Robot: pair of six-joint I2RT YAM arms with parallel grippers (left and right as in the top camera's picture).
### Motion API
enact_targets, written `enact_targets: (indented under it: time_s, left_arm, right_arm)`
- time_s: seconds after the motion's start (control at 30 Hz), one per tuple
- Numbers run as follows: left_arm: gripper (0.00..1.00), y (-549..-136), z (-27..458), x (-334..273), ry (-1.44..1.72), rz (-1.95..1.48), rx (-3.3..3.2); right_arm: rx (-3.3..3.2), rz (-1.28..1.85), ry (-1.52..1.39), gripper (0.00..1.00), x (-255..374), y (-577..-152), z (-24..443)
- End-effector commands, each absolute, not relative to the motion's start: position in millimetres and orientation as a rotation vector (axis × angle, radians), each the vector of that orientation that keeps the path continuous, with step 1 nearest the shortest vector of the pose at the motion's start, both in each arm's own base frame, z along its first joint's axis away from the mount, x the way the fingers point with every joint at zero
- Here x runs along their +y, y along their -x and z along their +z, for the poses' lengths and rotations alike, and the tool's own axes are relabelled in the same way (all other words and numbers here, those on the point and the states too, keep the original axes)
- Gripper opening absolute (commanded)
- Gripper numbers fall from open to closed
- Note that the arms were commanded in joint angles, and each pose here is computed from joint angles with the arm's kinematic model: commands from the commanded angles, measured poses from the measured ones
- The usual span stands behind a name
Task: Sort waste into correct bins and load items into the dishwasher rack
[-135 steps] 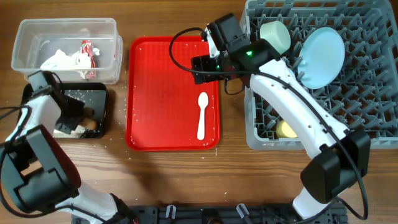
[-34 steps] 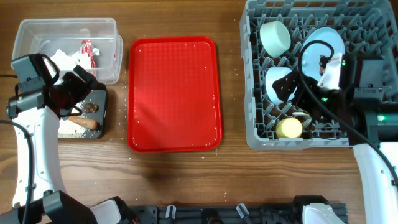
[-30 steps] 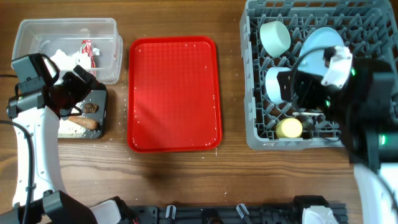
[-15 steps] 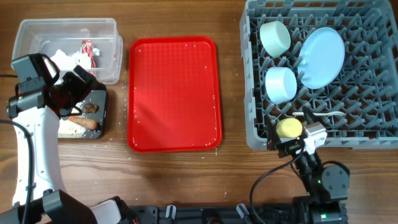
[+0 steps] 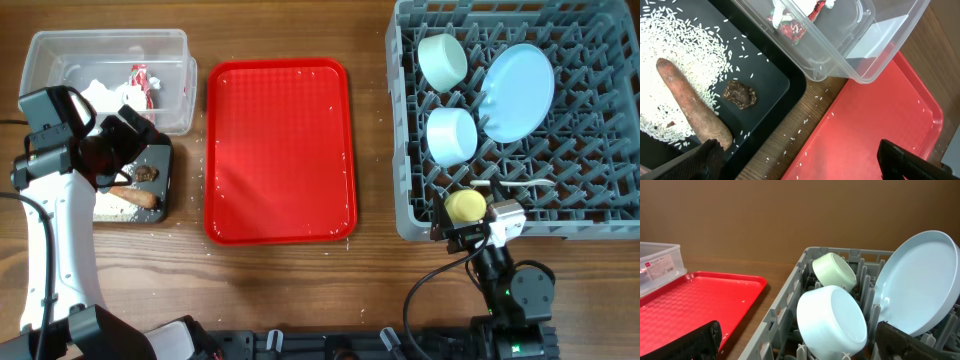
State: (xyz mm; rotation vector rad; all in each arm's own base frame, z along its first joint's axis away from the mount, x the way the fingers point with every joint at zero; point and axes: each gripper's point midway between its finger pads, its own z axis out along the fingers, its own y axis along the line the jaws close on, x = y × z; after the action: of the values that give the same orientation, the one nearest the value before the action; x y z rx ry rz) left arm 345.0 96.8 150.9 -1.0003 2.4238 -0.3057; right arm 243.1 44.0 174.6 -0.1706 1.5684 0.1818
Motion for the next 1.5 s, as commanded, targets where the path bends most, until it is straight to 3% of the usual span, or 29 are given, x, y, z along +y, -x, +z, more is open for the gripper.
enact_targets:
  time_s: [0.0,0.43,0.57,0.67,0.8,1.0,1.47]
  left_arm:
    - [1.0,-349.3,157.1,95.7,0.965,-0.314,2.418]
    - [1.0,-355.2,169.8,93.5,0.946,-0.324,2.365]
    - [1.0,-382.6,231.7,51.1,0.559,-0.335,2.124]
    - [1.0,-359.3,253.7,25.7,0.38,-0.336,1.934]
    - [1.0,-306.5,227.2,15.5,0.324,-0.334,1.777]
    - [1.0,-265.2,203.2,6.0,0.211,-0.289,1.592]
    - [1.0,-245.7,159.2,4.5,0.173,-0.188,1.634]
  right_arm:
    - [1.556,0.187,0.146,1.0,42.3,-242.7,177.6]
    - [1.556,0.187,0.146,1.0,42.3,-242.7,177.5]
    - [1.556,0.187,0.146,1.0,42.3,-242.7,177.5]
    - [1.556,0.187,0.146,1.0,42.3,-242.7,177.5]
    - [1.556,0.187,0.147,1.0,42.3,-242.7,177.5]
    - [1.556,0.187,0.146,1.0,42.3,-242.7,177.5]
    - [1.556,0.187,0.147,1.0,42.3,-242.7,177.5]
